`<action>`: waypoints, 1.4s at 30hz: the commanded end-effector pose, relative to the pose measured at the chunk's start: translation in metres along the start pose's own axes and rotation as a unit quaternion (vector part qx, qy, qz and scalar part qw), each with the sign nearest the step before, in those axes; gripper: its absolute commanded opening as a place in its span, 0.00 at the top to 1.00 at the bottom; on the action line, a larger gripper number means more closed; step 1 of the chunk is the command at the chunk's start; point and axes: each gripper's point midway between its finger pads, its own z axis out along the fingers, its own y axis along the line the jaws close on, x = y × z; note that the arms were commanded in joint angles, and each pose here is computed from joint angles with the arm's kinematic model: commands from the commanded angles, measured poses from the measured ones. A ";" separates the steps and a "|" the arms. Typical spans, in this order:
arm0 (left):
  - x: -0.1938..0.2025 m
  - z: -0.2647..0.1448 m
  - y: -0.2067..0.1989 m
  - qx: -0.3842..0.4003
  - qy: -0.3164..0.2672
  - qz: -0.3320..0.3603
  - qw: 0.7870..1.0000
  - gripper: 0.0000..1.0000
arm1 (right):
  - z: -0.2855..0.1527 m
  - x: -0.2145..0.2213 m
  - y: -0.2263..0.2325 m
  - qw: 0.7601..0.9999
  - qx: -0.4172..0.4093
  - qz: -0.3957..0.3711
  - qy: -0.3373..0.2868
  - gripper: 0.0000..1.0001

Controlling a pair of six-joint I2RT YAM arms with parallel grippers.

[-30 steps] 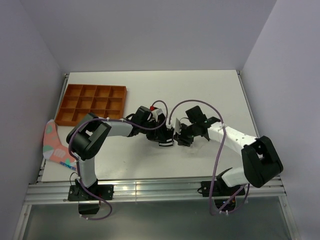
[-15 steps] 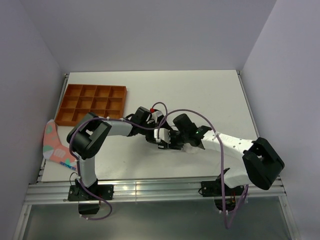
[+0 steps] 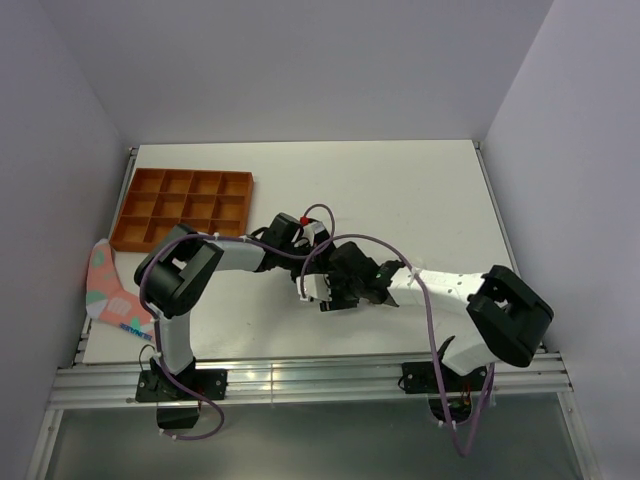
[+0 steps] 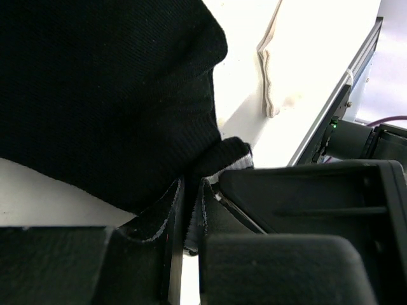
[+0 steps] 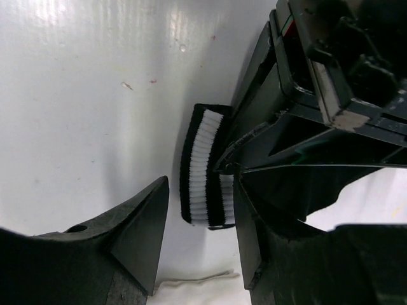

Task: Roll the socks
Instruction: Roll the sock at the center of the board.

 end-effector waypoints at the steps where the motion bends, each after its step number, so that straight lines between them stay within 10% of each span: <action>1: 0.074 -0.005 0.079 -0.143 0.095 -0.069 0.983 1.00 | 0.005 0.000 -0.014 0.999 0.034 -0.023 0.011 0.48; 19: 0.062 -0.004 0.063 -0.112 0.054 -0.083 0.989 0.83 | 0.009 0.007 -0.001 0.999 -0.009 0.020 0.025 0.78; 42: -0.013 -0.032 0.014 -0.051 -0.168 -0.067 0.982 0.69 | -0.009 0.018 0.014 0.978 -0.125 0.166 0.013 0.81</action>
